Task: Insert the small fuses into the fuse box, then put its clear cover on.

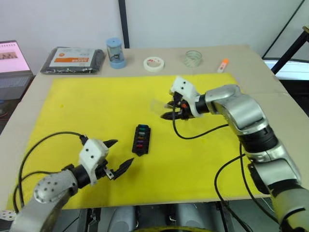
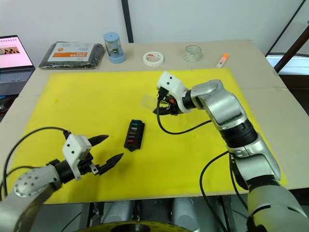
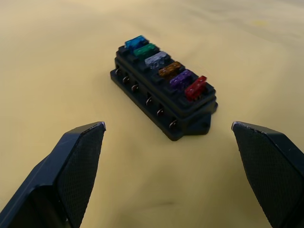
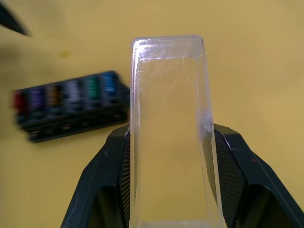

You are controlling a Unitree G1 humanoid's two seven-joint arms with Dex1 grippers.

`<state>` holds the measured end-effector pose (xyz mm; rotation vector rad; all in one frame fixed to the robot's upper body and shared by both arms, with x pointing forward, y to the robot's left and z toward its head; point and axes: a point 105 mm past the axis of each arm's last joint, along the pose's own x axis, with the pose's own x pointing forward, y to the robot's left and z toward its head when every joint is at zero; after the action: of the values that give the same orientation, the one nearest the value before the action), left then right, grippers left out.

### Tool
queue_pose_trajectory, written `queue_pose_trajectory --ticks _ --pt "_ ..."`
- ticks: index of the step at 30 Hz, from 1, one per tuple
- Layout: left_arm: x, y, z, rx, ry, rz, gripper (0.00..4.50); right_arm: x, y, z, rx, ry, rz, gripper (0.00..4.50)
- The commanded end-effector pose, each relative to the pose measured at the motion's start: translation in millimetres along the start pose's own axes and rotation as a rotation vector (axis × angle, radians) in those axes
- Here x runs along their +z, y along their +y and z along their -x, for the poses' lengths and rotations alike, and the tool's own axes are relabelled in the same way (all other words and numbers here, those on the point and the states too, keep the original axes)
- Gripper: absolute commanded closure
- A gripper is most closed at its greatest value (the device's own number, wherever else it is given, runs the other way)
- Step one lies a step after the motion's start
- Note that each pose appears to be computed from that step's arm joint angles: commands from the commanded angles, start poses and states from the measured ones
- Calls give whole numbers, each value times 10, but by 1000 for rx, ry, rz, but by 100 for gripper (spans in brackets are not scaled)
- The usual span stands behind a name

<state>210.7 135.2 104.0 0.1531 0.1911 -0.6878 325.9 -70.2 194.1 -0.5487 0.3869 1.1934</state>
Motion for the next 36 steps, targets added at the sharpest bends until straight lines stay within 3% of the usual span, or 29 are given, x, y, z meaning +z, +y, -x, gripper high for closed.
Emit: queue_pose_trajectory --ticks 1,8,25,36 --pt "31 -63 -52 63 -39 -31 0 181 198 147 83 -48 92 262" --pt "-37 -137 -210 178 -77 136 0 223 194 243 59 -39 121 262" --pt "-205 -265 -466 242 21 133 0 409 257 250 56 -83 130 262" --pt "-164 -244 -635 302 4 138 0 416 293 220 69 -89 138 262"
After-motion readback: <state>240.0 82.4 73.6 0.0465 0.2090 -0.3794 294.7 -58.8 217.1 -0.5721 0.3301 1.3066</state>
